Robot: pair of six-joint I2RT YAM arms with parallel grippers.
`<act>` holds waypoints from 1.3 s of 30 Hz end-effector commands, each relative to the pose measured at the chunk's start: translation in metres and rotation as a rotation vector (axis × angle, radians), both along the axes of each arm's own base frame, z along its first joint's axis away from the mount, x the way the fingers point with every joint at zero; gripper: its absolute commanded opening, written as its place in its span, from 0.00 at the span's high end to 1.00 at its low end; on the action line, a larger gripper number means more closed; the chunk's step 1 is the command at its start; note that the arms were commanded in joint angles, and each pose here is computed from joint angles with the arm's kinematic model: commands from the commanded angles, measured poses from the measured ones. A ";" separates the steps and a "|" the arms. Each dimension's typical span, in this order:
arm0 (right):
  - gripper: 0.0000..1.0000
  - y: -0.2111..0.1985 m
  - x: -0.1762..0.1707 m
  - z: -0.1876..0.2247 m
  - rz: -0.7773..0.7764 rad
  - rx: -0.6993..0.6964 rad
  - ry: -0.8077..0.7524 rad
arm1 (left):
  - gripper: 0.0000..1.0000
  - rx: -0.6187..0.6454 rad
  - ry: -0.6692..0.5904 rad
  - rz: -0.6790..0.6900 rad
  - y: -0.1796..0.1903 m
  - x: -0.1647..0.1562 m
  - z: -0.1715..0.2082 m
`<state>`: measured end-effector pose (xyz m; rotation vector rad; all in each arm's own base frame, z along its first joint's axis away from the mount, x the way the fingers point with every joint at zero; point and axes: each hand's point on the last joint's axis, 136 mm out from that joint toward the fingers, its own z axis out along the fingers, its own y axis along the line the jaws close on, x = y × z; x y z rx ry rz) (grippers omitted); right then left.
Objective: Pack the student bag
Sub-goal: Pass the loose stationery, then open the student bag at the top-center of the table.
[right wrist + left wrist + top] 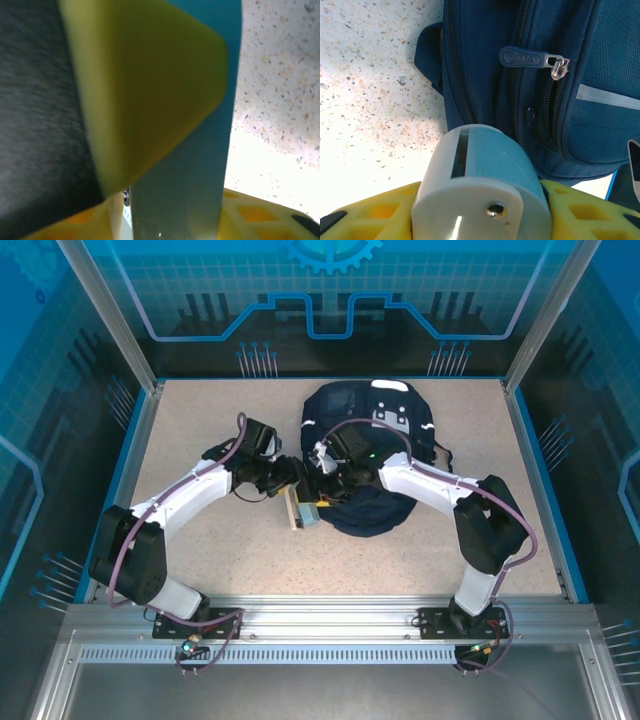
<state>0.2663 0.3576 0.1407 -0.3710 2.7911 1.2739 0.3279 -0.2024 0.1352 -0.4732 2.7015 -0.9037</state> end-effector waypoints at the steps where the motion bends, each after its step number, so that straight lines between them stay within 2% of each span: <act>1: 0.64 0.011 0.006 0.018 0.012 0.062 -0.033 | 0.48 -0.062 -0.053 -0.020 -0.012 0.008 0.031; 4: 0.72 0.004 0.009 0.026 -0.021 0.066 -0.065 | 0.35 -0.057 -0.074 -0.005 -0.010 0.012 0.041; 8: 0.74 -0.016 0.014 0.041 -0.077 0.046 -0.119 | 0.17 -0.033 -0.102 0.027 0.001 0.019 0.051; 13: 0.75 -0.059 0.025 0.063 -0.187 0.008 -0.196 | 0.10 0.033 -0.185 0.031 0.013 0.028 0.068; 18: 0.75 -0.121 0.041 0.085 -0.360 -0.038 -0.254 | 0.07 0.038 -0.291 -0.061 0.002 0.031 0.088; 24: 0.75 -0.208 0.049 0.097 -0.602 -0.138 -0.266 | 0.06 0.146 -0.482 -0.361 -0.048 0.024 0.091; 29: 0.75 -0.263 0.045 0.099 -0.744 -0.205 -0.262 | 0.06 0.197 -0.562 -0.581 -0.093 0.016 0.077; 35: 0.74 -0.290 0.038 0.094 -0.826 -0.204 -0.224 | 0.11 0.348 -0.587 -0.813 -0.127 0.013 0.046; 39: 0.74 -0.294 0.035 0.088 -0.843 -0.194 -0.197 | 0.18 0.460 -0.594 -0.943 -0.140 0.015 0.027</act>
